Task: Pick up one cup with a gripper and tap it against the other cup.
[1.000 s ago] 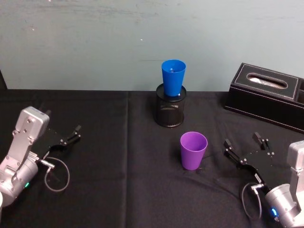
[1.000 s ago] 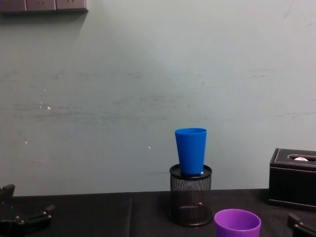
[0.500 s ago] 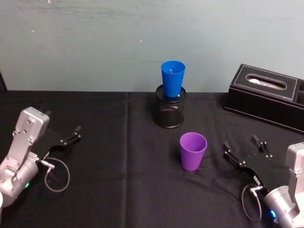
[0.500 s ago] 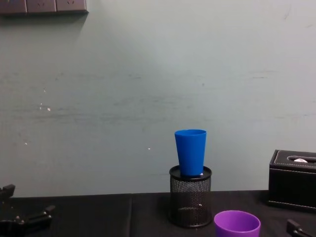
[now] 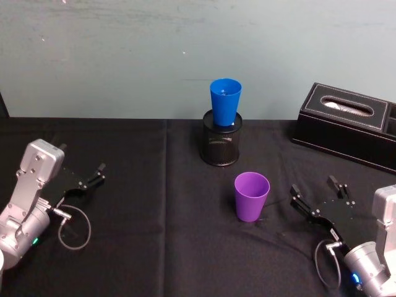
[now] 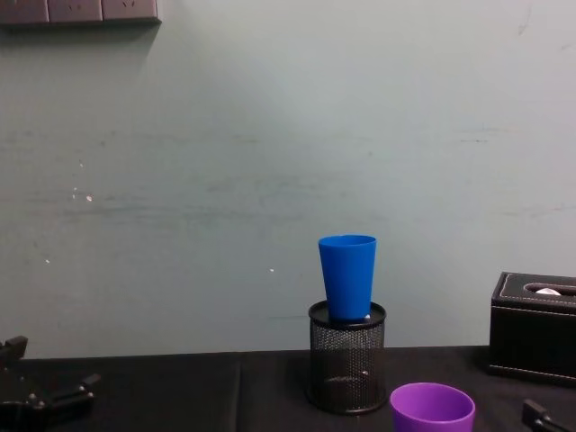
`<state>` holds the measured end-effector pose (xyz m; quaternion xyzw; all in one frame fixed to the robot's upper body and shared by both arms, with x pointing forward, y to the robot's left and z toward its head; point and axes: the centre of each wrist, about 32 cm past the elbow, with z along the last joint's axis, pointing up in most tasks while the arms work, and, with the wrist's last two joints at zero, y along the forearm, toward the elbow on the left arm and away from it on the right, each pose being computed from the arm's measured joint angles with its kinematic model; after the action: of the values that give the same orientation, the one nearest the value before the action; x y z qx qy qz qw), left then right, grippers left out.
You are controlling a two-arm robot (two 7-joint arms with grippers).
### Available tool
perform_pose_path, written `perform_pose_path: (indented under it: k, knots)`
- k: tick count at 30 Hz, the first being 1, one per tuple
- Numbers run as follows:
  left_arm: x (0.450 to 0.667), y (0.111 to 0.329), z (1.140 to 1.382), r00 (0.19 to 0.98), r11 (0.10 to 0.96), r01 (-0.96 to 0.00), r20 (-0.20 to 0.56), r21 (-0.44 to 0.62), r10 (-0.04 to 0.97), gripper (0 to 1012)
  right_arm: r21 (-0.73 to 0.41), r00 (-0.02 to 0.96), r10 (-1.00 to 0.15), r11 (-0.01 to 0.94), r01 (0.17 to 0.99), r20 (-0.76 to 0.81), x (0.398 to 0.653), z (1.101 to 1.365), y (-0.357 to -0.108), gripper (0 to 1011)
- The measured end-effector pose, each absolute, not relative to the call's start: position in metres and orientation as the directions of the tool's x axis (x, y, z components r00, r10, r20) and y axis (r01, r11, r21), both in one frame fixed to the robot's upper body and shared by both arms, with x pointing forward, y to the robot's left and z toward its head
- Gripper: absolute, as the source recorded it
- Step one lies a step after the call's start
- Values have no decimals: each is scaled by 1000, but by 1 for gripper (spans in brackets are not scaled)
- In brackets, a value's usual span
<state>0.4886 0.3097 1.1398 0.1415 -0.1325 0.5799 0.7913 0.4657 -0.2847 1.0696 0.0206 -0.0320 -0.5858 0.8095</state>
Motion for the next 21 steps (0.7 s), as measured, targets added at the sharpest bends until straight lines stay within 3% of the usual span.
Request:
perform_pose_path:
  k: [21]
  knots:
    - [489, 310, 1140, 292, 287, -955, 374, 70, 880, 1011, 70, 311, -950, 313, 947, 29, 465, 1070, -284, 1003]
